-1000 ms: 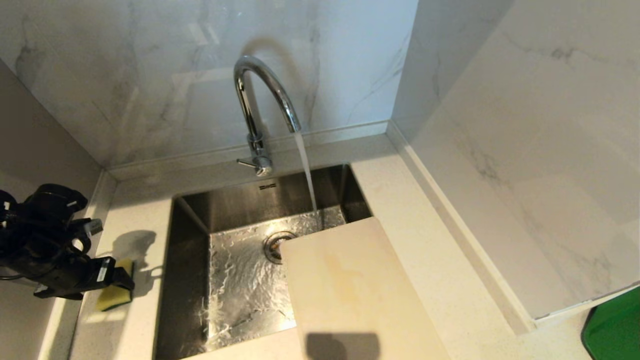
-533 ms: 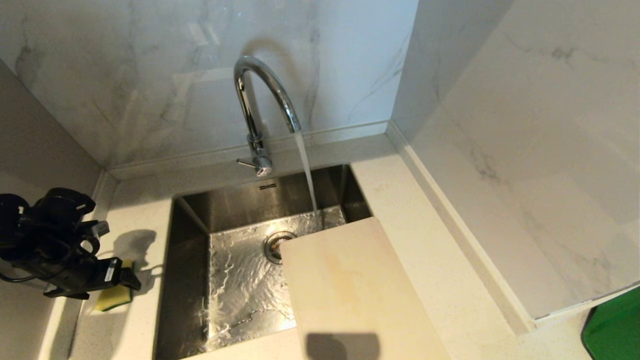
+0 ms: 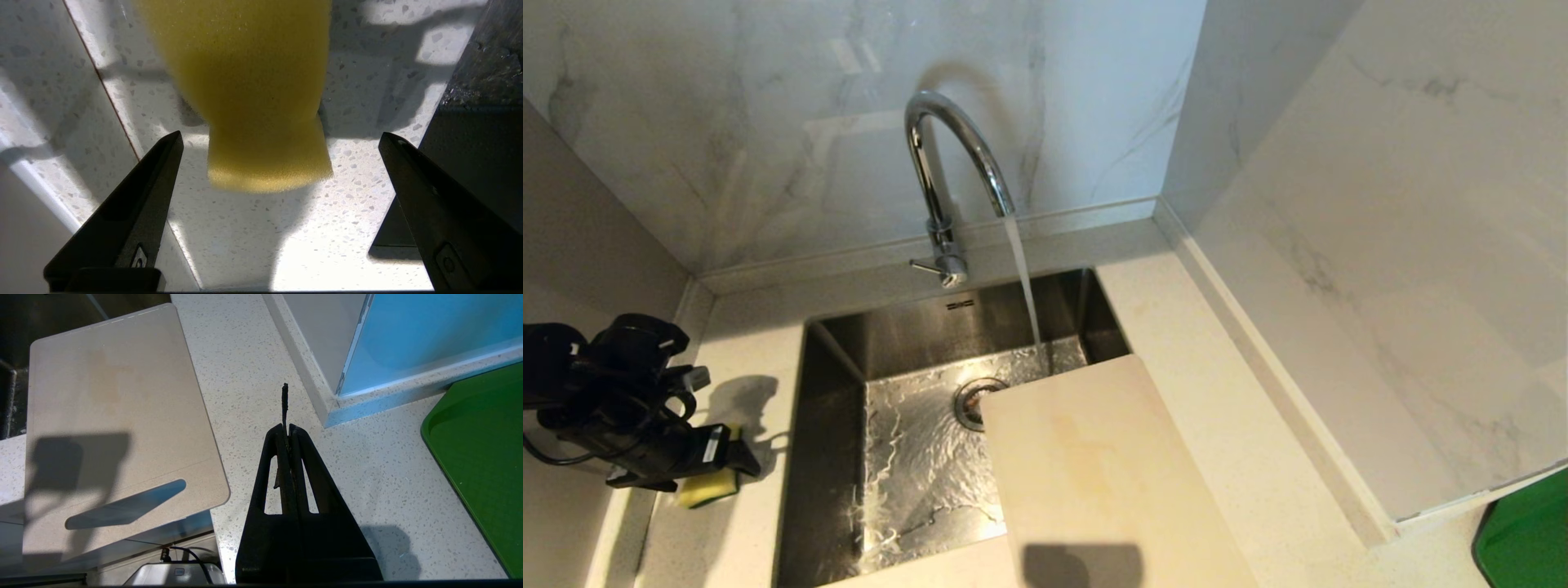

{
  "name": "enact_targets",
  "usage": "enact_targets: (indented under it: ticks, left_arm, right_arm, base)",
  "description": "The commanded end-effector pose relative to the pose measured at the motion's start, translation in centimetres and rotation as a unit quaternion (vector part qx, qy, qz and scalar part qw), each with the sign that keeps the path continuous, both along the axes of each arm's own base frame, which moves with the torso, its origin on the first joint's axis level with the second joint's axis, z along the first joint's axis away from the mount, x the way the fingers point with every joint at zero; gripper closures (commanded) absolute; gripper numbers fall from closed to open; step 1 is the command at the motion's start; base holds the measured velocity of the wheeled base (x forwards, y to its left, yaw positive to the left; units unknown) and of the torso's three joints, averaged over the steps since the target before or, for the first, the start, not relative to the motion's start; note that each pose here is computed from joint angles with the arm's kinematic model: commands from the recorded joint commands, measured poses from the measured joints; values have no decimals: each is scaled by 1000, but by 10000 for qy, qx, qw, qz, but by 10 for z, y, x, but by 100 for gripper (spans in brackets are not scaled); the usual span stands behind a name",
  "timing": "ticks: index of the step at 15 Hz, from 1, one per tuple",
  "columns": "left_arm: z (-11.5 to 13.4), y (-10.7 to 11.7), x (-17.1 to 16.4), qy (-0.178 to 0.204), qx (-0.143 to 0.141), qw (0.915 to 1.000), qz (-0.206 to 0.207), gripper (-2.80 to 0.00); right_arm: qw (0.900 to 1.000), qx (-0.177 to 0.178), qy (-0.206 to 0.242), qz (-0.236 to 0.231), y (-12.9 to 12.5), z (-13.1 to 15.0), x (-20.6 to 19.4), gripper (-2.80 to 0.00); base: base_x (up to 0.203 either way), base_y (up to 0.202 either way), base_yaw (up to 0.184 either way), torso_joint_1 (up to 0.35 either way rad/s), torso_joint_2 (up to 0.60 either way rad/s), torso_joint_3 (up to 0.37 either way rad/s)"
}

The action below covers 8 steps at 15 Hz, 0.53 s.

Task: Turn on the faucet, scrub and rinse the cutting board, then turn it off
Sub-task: Pick up the cleaning cloth

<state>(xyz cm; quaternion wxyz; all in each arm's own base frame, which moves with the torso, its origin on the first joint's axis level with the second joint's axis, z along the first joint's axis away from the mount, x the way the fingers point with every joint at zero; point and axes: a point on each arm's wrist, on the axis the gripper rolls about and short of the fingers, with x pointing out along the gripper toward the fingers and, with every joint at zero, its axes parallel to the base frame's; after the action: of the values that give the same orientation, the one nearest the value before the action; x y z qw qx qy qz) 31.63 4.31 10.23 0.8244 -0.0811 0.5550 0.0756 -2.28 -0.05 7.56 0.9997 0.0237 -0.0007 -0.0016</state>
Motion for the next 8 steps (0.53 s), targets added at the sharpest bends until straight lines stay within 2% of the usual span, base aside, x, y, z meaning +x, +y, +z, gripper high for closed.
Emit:
enact_targets:
  ticks: [1,8]
  left_arm:
    - [-6,0,2,56,-9,10000,3,0]
    - [-13,1,6,113,-9,9999,-2,0]
  right_arm:
    - [10000,1,-1,1,0,0,0,0]
    - [10000,1,-1,1,0,0,0,0]
  base:
    - [0,0,0,0,0,0]
    - [0,0,0,0,0,0]
